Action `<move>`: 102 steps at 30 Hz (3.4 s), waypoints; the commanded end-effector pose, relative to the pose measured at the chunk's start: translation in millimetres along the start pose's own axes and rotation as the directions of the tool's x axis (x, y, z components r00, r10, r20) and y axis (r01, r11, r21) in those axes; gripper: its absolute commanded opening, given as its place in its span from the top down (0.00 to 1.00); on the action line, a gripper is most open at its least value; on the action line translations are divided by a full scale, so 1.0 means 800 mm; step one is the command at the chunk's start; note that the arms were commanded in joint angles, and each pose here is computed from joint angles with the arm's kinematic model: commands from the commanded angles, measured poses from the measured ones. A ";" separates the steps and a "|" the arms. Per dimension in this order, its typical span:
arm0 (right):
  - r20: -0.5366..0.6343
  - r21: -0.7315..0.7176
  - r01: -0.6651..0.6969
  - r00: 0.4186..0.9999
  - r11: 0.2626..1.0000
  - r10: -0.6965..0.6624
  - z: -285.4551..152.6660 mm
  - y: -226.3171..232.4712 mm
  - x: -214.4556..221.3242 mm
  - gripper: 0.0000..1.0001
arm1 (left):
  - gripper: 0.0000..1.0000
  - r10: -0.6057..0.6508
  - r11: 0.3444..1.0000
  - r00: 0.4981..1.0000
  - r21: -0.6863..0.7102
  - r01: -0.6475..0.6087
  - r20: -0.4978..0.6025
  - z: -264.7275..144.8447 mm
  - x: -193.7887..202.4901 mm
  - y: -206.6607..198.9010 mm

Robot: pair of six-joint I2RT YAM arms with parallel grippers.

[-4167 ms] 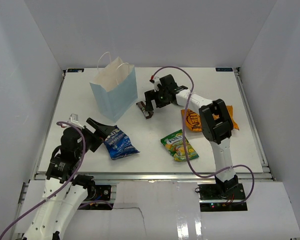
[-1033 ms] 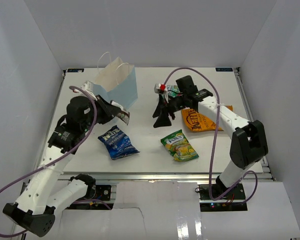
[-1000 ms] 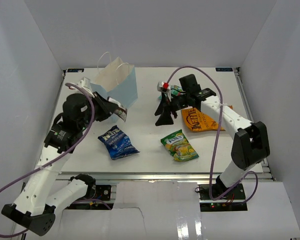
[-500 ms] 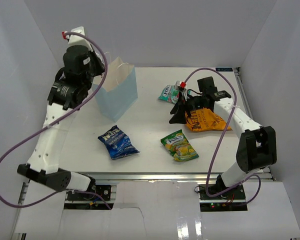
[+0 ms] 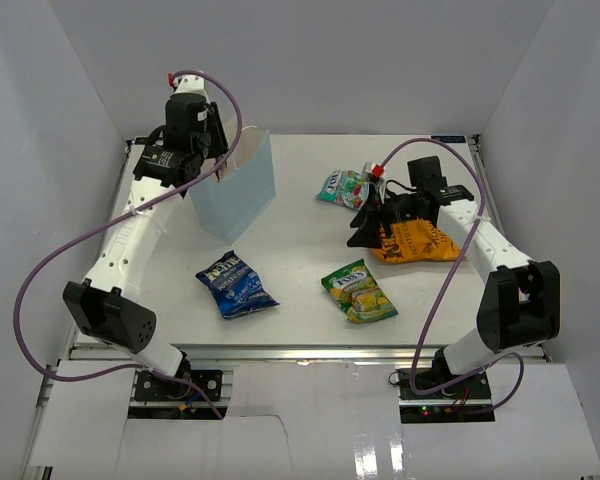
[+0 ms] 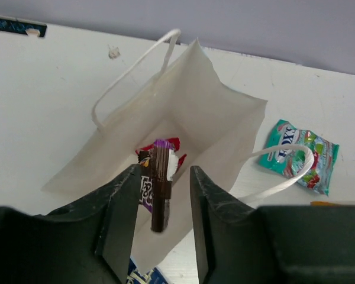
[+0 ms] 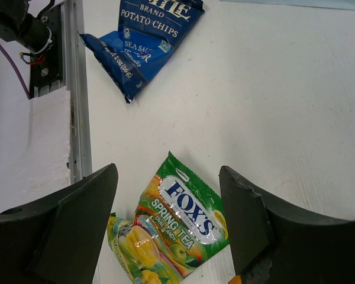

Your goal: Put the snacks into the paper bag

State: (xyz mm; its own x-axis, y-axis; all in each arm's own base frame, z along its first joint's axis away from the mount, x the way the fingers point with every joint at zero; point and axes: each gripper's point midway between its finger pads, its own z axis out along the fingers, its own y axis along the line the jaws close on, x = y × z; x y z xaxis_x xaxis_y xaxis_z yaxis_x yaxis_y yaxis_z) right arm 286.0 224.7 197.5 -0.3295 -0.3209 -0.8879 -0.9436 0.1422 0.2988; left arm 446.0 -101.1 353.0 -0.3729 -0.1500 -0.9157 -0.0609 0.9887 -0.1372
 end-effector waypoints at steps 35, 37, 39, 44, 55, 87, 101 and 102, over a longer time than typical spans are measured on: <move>-0.397 0.609 -0.266 0.713 0.747 0.578 0.003 -0.005 0.241 0.19 | 0.02 -0.441 0.610 0.750 0.448 0.654 -0.494 -0.205 0.268 -0.057; -0.400 0.597 -0.297 0.695 0.745 0.598 0.009 -0.003 0.248 0.21 | 0.02 -0.423 0.601 0.738 0.448 0.662 -0.525 -0.202 0.277 -0.061; -0.400 0.585 -0.315 0.690 0.747 0.604 0.014 -0.001 0.249 0.26 | 0.02 -0.414 0.594 0.733 0.450 0.667 -0.540 -0.201 0.281 -0.065; -0.401 0.541 -0.330 0.708 0.774 0.582 0.019 0.006 0.241 0.37 | 0.02 -0.385 0.571 0.720 0.464 0.677 -0.577 -0.199 0.288 -0.078; -0.414 0.270 -0.230 0.849 0.935 0.328 0.032 0.032 0.190 0.83 | 0.02 -0.269 0.564 0.679 0.460 0.686 -0.683 -0.187 0.326 -0.119; -0.181 -0.154 -0.026 0.983 0.988 -0.003 0.050 0.085 0.059 0.84 | 0.43 0.114 0.589 0.655 0.582 0.561 -0.747 -0.178 0.383 -0.243; -0.136 -0.106 0.088 0.985 0.991 -0.102 0.037 0.072 0.014 0.36 | 0.67 0.110 0.731 0.774 0.578 0.361 -0.623 -0.181 0.326 -0.202; -0.114 -0.095 0.094 0.988 0.991 -0.105 0.030 0.067 0.004 0.33 | 0.67 0.107 0.758 0.784 0.560 0.334 -0.612 -0.181 0.318 -0.193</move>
State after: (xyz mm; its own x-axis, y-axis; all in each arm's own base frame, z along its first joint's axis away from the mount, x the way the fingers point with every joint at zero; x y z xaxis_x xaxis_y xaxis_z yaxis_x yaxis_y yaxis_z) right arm 222.6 253.9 162.0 -0.3053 -0.5050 -0.8073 -0.9427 0.0407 0.3311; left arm 217.1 -310.3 153.4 -0.9247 0.0072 -0.3806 0.2878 0.6676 -0.6866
